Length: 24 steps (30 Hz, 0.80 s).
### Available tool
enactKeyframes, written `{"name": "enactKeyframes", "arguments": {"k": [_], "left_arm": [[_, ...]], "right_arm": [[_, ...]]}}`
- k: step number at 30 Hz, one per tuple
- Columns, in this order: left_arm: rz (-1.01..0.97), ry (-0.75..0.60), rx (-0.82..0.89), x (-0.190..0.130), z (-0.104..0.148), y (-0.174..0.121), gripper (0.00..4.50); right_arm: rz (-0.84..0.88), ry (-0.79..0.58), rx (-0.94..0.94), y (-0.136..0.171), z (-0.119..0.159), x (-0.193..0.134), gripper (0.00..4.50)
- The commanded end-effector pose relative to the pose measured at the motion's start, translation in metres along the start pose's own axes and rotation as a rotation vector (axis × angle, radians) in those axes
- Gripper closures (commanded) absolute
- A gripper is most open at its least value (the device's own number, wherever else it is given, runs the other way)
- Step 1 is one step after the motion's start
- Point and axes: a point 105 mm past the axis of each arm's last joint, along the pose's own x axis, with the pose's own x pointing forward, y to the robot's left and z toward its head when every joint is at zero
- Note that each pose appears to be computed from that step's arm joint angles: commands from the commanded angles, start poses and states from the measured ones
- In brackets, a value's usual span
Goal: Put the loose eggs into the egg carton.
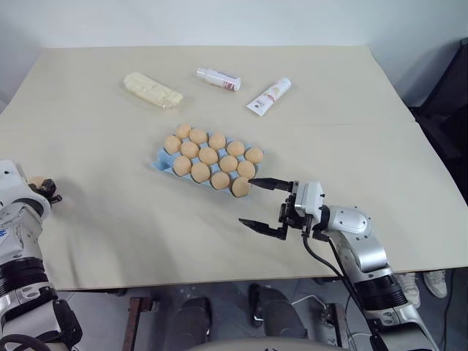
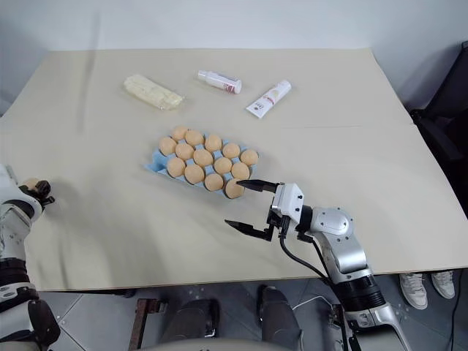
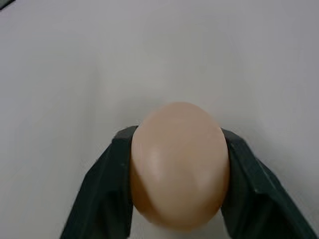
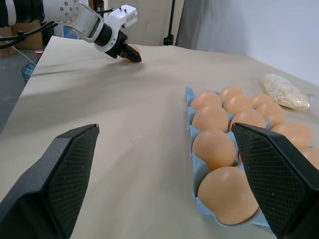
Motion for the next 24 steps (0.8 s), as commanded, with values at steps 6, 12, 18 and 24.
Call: {"name": "enactKeyframes", "arguments": {"k": [6,12,18,24], "left_arm": [[-0.573,-0.389,0.291,-0.043,0.063,-0.098,2.70],[-0.909,-0.371,0.435,-0.061,0.046,-0.173,2.70],[-1.029,-0.327,0.474,-0.060,0.039,-0.198,2.70],[-1.089,-0.302,0.461,-0.061,0.031,-0.207,2.39]], "right_arm": [[0.001,-0.023,-0.038,0.002,0.007,0.003,0.00],[-0.009,-0.021,-0.045,0.000,0.007,0.004,0.00],[-0.039,-0.017,-0.049,0.000,0.007,0.001,0.00],[-0.048,-0.018,-0.050,0.003,0.007,0.001,0.00]]}}
